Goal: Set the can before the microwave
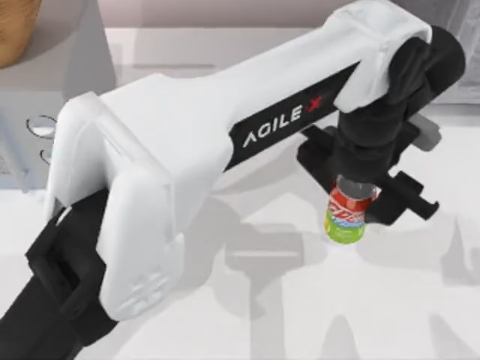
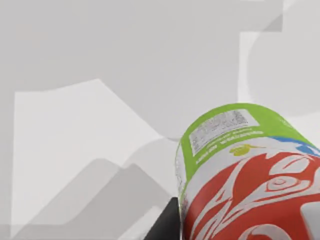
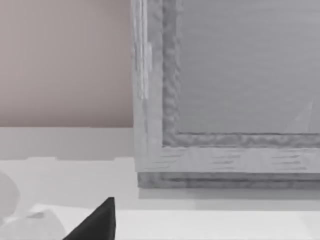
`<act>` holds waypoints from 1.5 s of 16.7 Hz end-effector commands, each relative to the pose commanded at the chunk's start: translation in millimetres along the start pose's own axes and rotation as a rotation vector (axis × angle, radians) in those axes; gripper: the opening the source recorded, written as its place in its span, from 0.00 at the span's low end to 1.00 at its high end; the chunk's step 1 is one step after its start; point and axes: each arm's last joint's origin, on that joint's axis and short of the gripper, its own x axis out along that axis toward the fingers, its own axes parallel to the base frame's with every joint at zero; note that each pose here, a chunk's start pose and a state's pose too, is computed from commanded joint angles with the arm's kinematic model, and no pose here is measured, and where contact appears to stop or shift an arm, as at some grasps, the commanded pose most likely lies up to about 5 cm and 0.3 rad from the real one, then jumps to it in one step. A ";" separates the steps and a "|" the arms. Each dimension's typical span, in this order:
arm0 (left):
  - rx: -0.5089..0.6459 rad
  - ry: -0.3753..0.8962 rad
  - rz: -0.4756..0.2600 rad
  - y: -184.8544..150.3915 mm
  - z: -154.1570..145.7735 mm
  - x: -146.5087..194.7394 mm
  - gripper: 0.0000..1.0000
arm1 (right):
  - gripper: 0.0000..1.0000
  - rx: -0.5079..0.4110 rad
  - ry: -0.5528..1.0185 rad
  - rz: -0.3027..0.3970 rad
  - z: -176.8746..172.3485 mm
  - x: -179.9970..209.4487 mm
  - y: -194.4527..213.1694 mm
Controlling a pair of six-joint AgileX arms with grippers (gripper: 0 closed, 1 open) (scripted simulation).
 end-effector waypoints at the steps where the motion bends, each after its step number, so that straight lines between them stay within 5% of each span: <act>1: 0.000 0.001 0.000 0.0 0.0 -0.7 0.00 | 1.00 0.000 0.000 0.000 0.0 0.0 0.0; 7: 0.001 0.000 -0.004 9.4 -3.4 -7.3 0.00 | 1.00 0.000 0.000 0.000 0.0 0.0 0.0; 12: -0.037 -0.022 -0.026 81.0 -43.3 -61.1 0.00 | 1.00 0.000 0.000 0.000 0.0 0.0 0.0; 18: -0.201 -0.047 -0.027 189.0 -167.6 -114.1 0.00 | 1.00 0.000 0.000 0.000 0.0 0.0 0.0; 25: -0.554 -0.048 0.043 256.4 -334.4 -94.2 0.00 | 1.00 0.000 0.000 0.000 0.0 0.0 0.0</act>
